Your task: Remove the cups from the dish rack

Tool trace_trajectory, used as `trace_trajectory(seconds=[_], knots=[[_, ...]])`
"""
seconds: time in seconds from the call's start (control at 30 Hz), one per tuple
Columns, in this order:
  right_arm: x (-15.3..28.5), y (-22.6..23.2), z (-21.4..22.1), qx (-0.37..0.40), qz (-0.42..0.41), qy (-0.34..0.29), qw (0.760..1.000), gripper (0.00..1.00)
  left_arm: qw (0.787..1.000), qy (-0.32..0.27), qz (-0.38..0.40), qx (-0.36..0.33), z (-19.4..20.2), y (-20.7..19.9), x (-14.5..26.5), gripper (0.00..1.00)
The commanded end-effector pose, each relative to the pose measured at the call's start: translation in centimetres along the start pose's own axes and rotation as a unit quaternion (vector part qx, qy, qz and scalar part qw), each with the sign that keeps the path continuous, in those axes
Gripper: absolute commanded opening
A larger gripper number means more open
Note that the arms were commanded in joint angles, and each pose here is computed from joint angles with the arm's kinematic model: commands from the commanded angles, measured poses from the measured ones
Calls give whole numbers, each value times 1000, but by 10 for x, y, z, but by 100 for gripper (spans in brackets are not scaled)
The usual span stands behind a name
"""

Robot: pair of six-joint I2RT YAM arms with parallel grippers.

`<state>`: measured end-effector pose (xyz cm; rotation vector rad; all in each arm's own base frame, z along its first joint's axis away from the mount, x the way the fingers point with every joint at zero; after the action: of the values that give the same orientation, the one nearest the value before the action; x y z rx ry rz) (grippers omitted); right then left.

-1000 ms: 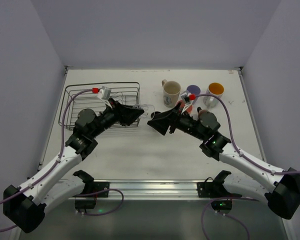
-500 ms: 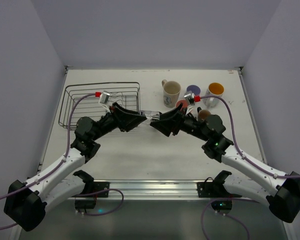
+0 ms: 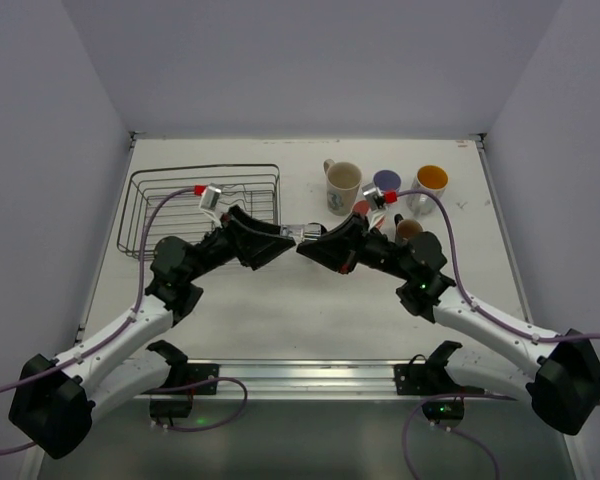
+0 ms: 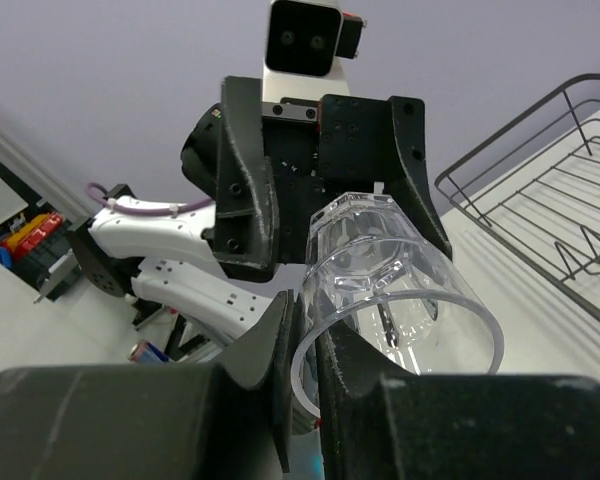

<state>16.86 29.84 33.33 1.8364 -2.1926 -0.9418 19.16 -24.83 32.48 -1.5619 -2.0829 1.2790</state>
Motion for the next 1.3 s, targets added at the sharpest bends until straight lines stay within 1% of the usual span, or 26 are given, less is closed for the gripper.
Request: trace_trajectory(seconds=[0.0,0.03,0.07,0.1,0.2,0.23,0.27,0.3,0.33,0.4,0.47,0.5,0.53,0.57,0.6,0.63,0.67,0.7,0.8,0.87,1.0,1.07,1.1,1.13,1.23,1.27], knots=[[8,10,-14,23,-4,-39,999,0,999,27,14,-26,4,-9,-1,84],[11,1,-7,15,22,-24,999,0,999,30,-5,-34,3,-4,-2,89],[13,-5,-7,27,45,-23,998,0,997,18,-18,-78,-9,-7,-6,97],[16,-10,-5,31,62,-16,997,0,995,30,-56,-78,-6,3,-3,100],[31,-33,12,29,147,31,988,0,984,21,-124,-125,-22,12,1,100],[33,-31,7,37,155,28,987,0,980,17,-133,-148,-30,10,0,100],[36,-34,7,49,166,36,984,0,977,17,-153,-150,-31,14,3,100],[43,-42,15,44,197,55,978,0,974,15,-162,-157,-34,14,4,100],[45,-42,9,57,207,56,975,0,970,12,-169,-176,-40,12,4,100],[53,-52,8,66,251,69,963,0,960,15,-211,-185,-44,21,12,100],[69,-66,16,72,309,119,941,0,943,27,-256,-210,-47,28,24,100],[86,-77,30,62,351,163,920,0,937,31,-269,-222,-49,30,28,100],[95,-88,18,71,397,160,901,0,930,33,-285,-231,-51,33,33,100],[104,-101,25,74,428,190,880,0,914,37,-319,-248,-53,41,45,100],[111,-108,27,74,445,209,867,0,905,38,-338,-256,-53,46,52,100],[124,-115,27,69,473,227,849,0,895,38,-361,-261,-53,54,60,100],[130,-121,30,70,483,243,838,0,877,31,-396,-271,-56,61,74,100],[135,-129,37,64,496,264,825,0,871,32,-406,-275,-56,64,80,100],[138,-138,48,55,500,298,811,0,852,32,-434,-290,-52,74,97,100],[137,-146,58,41,504,331,797,0,840,28,-452,-299,-52,81,107,100],[142,-163,74,27,525,368,767,0,832,3,-458,-313,-58,80,114,100],[144,-172,78,27,539,387,747,0,832,-4,-453,-320,-58,80,115,100],[150,-176,77,33,557,394,730,0,831,-4,-453,-322,-59,79,115,100],[149,-182,78,35,565,403,719,0,831,-7,-452,-324,-60,78,116,100],[144,-189,81,34,566,414,712,0,832,-9,-450,-324,-58,77,118,100],[144,-194,87,30,566,424,706,0,833,-10,-448,-325,-58,76,119,100]])
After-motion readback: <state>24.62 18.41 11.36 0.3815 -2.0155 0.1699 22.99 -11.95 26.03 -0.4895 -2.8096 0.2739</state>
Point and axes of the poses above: each gripper's point midway between its finger pads, its own x axis back along the fingers, its own y axis along the line the jaws close on, z = x × y, the point moved 2 cm from there along x, back along the fingers, and after that the axes turned 5 degrees about x, right-handed, at the moved point
